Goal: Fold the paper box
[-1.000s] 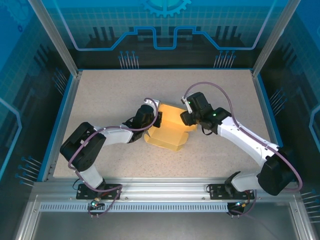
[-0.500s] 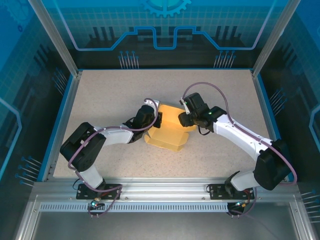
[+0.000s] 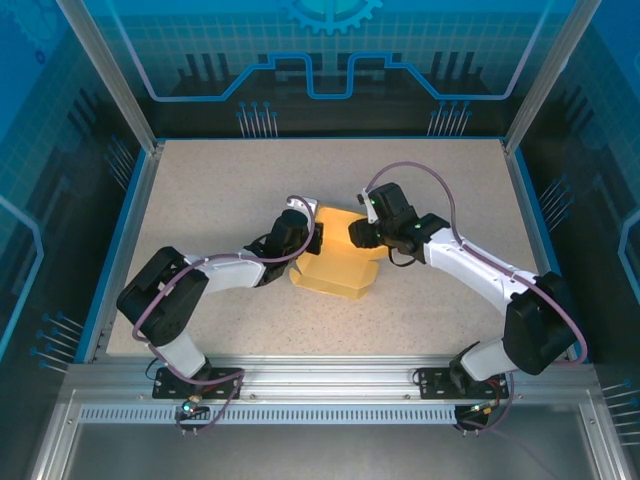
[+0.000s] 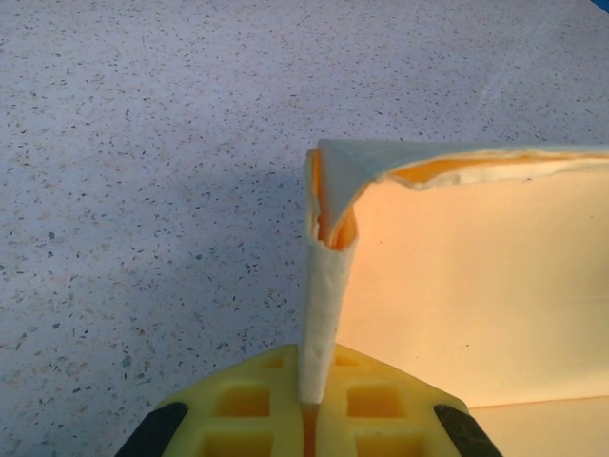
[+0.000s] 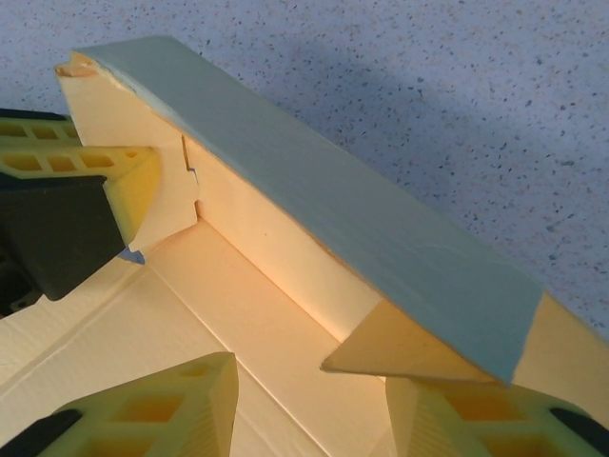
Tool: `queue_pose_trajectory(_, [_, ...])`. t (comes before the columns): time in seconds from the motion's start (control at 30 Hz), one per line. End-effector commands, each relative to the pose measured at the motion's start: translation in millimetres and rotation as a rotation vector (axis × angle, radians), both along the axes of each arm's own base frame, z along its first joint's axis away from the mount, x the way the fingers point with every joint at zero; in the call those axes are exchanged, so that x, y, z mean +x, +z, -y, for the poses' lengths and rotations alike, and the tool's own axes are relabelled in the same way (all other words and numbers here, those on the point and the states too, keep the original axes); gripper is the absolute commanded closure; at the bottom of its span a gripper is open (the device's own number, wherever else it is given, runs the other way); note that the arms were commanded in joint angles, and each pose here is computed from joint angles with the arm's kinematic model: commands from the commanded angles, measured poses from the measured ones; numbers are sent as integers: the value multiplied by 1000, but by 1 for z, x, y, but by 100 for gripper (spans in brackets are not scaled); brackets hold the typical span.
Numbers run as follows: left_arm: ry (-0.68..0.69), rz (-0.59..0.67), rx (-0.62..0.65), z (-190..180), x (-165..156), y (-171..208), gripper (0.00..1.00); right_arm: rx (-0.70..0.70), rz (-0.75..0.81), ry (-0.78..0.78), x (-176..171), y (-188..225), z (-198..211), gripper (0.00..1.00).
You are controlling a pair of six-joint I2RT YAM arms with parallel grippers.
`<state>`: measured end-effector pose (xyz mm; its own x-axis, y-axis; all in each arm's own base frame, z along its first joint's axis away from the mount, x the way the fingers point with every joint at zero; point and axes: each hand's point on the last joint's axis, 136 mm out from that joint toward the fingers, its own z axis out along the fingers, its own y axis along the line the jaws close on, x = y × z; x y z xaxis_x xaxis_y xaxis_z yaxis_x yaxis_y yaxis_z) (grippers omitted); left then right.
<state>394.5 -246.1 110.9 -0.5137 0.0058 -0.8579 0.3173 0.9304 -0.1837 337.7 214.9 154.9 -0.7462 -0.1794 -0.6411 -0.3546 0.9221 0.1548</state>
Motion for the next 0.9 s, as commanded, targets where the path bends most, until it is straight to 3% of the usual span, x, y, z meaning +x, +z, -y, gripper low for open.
queue_pose_trajectory(0.0, [4,36,-35,3,-1,19,100,40,15,1,1,9,-2,55])
queue_pose_trajectory(0.37, [32,45,-21,-2,3,21,100,-114,-52,-71,-37,-21,33,47])
queue_pose_trajectory(0.87, [28,54,-19,-2,2,26,100,-73,-139,-130,-49,-51,51,43])
